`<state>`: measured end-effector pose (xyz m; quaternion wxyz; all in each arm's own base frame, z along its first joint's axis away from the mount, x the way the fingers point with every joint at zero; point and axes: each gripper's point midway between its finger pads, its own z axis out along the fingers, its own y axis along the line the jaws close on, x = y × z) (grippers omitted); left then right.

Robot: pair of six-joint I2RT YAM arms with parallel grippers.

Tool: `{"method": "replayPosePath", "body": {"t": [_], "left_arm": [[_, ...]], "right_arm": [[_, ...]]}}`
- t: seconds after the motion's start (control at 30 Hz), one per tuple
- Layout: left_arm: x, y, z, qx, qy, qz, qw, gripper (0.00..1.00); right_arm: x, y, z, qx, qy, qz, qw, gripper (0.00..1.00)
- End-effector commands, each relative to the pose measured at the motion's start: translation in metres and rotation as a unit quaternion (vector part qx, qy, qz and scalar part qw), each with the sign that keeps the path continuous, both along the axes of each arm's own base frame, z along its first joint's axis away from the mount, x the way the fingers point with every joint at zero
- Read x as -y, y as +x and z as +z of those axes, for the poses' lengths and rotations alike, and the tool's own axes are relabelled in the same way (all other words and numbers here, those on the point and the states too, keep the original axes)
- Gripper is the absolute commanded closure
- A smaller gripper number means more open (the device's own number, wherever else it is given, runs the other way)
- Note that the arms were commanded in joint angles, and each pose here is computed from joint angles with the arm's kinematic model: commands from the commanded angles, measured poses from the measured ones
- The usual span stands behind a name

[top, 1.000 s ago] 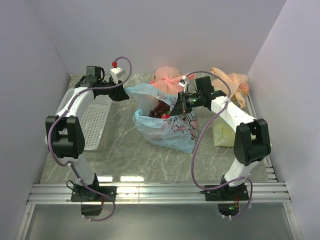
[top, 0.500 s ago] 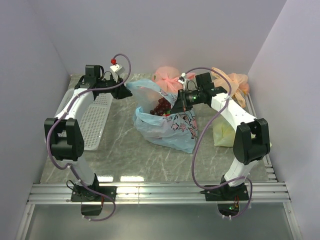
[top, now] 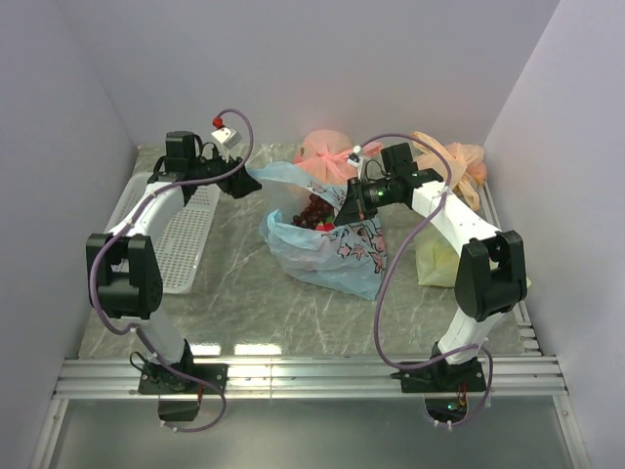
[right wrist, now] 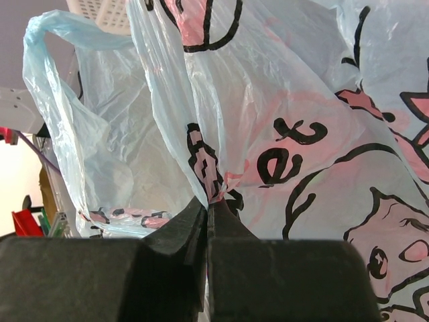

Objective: Place the fake fruits into the plastic bag and tie a complex knot

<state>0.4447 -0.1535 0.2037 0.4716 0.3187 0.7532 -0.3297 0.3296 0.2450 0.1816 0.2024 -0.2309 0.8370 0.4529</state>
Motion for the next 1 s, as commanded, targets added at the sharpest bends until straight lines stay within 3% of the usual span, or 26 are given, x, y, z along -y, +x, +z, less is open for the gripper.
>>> {"method": "replayPosePath", "body": {"t": [0.0,0.17,0.27,0.3,0.4,0.47,0.6,0.77,0.97], "left_arm": [[0.0,0.007,0.043,0.088,-0.008,0.006,0.996,0.28],[0.005,-0.005,0.051,0.136,-0.009,-0.034,0.99,0.3],[0.012,-0.014,0.049,0.13,-0.007,-0.069,0.989,0.54],[0.013,-0.013,0.045,0.119,-0.009,-0.073,0.99,0.72],[0.016,-0.012,0.048,0.096,-0.014,-0.087,0.991,1.0],[0.018,-0.012,0.049,0.068,-0.024,-0.084,0.994,1.0],[0.022,-0.01,0.045,0.017,-0.022,-0.068,0.997,1.0],[0.025,-0.016,0.044,-0.013,-0.024,-0.046,0.999,1.0],[0.026,-0.012,0.038,-0.035,-0.023,-0.013,0.999,1.0]], "right_arm": [[0.0,0.004,0.009,0.02,0.001,0.004,1.0,1.0],[0.0,0.005,0.01,0.02,0.003,0.005,1.0,1.0],[-0.002,0.008,0.015,0.026,0.005,0.005,1.0,0.98],[-0.001,0.009,0.015,0.026,0.002,0.004,1.0,0.9],[-0.001,0.015,0.031,0.038,-0.002,-0.001,0.999,0.79],[-0.001,0.027,0.054,0.067,-0.004,-0.018,0.998,0.74],[-0.005,0.041,0.105,0.107,0.01,-0.063,0.992,0.45],[-0.049,0.017,0.15,0.138,0.027,-0.021,0.99,0.39],[-0.106,-0.024,0.112,0.15,-0.054,0.065,0.985,0.36]]}}
